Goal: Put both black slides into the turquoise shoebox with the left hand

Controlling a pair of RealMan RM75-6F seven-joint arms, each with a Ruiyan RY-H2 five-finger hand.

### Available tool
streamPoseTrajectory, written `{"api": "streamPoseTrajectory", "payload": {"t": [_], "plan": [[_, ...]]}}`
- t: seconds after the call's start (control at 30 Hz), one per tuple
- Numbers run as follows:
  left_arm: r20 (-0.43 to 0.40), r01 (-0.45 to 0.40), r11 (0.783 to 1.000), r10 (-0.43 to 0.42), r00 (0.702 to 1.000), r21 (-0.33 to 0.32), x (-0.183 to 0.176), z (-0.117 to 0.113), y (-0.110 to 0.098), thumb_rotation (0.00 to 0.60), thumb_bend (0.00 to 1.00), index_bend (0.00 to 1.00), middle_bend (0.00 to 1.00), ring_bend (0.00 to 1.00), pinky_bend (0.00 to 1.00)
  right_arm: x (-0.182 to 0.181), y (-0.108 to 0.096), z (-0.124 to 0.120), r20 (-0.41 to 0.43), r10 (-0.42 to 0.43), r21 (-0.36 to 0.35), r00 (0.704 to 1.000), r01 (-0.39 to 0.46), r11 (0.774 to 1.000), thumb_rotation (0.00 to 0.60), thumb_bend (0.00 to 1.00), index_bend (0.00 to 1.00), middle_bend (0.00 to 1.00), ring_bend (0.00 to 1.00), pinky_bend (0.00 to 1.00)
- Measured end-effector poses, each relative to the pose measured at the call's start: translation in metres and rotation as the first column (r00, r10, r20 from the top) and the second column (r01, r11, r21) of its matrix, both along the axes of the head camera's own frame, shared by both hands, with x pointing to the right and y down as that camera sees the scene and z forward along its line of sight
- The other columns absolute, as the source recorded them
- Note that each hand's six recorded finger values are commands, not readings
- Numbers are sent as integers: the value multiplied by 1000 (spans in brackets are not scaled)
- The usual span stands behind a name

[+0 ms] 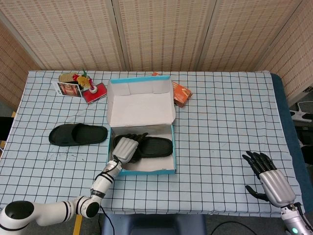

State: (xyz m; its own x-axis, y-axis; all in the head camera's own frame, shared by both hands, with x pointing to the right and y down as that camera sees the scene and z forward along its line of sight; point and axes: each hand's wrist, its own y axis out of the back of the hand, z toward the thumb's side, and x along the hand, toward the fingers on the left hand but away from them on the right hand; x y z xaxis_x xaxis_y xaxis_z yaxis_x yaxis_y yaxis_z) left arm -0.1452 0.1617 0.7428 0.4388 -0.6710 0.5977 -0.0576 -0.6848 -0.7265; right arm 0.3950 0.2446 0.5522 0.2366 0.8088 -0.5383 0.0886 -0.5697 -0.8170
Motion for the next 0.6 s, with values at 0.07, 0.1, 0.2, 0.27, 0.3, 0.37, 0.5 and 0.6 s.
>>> {"api": "streamPoseTrajectory", "payload": {"t": [0.07,0.1,0.2,0.27,0.3,0.37,0.5,0.6], "plan": [[-41,12,1000,-13,999,-14,1,-4,0,600,433,0,0,0,116,0,0,-1,2,2,3,1000,-2,1000,600,181,0,0,0,0],[-59,16,1000,-17,998,-20,2,-6,-1,600,426,0,0,0,110,1,0,-1,2,3,4,1000,-3,1000,600,180,0,0,0,0],[-123,24,999,-29,992,-35,5,-13,-1,600,420,0,0,0,98,0,0,-3,4,2,7,1000,-2,1000,600,181,0,0,0,0],[-168,28,998,-36,985,-48,7,-18,-1,600,420,0,0,0,93,0,1,-3,6,1,9,1000,-1,1000,600,180,0,0,0,0],[-187,27,998,-36,982,-52,9,-20,-1,600,420,0,0,0,90,0,1,-4,6,1,9,1000,-1,1000,600,181,0,0,0,0],[-222,17,999,-28,975,-52,12,-27,0,600,421,0,0,0,89,0,1,-4,8,1,10,1000,-1,1000,600,180,0,0,0,0],[-277,30,999,-35,960,-23,14,-43,-6,600,423,0,0,0,89,2,0,-5,9,4,12,1000,-4,1000,600,180,0,0,0,0],[-312,51,999,-46,949,7,13,-56,-14,600,423,0,0,0,89,2,0,-5,9,4,12,1000,-4,1000,600,181,0,0,0,0]]}}
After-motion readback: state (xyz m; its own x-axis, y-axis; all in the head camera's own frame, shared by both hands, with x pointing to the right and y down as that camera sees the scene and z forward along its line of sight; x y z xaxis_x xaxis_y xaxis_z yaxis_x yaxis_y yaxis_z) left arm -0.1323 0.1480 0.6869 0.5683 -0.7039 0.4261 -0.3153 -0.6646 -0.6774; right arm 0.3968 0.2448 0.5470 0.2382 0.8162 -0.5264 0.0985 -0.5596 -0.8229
